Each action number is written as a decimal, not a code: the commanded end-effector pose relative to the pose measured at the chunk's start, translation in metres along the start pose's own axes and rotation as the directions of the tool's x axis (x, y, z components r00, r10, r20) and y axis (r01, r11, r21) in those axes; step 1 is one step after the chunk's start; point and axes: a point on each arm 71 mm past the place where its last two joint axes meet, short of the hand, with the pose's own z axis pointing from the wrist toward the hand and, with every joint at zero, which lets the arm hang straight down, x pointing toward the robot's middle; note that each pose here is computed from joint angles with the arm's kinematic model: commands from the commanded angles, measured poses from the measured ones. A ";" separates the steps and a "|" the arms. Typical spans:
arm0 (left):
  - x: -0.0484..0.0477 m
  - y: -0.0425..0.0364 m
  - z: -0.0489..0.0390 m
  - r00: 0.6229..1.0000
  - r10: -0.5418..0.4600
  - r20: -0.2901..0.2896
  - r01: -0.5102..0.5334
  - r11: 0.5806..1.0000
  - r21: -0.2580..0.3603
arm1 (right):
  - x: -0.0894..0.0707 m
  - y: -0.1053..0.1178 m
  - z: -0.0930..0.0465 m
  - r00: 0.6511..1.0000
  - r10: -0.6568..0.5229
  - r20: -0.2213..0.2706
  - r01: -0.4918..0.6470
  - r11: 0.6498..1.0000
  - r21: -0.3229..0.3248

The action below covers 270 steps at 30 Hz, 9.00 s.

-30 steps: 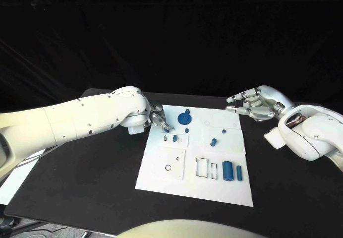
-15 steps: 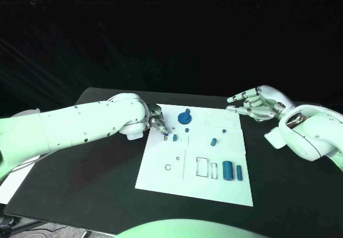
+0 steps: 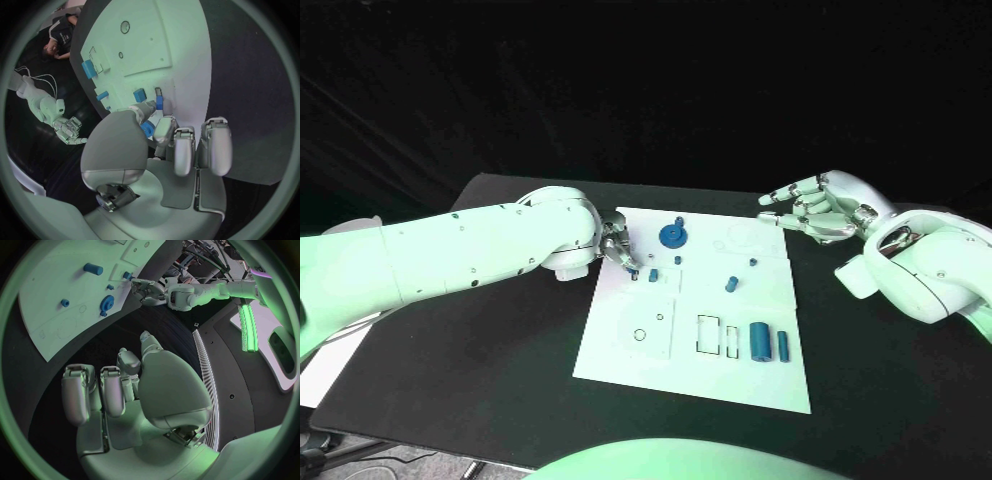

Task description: Assemble the parts on the task board

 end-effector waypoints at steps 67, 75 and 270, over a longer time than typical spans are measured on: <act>0.0090 -0.0041 0.0010 1.000 0.019 -0.015 -0.019 1.000 0.007 | 0.003 -0.001 0.000 1.000 0.005 -0.023 -0.005 1.000 0.000; 0.0115 -0.0028 0.0011 0.998 0.045 -0.051 -0.045 0.999 -0.003 | 0.003 -0.001 0.000 1.000 0.005 -0.027 -0.005 1.000 0.001; 0.0195 -0.0721 0.0390 0.941 0.229 0.248 -0.315 0.861 0.398 | 0.011 -0.009 -0.002 0.999 0.011 -0.046 -0.011 1.000 0.018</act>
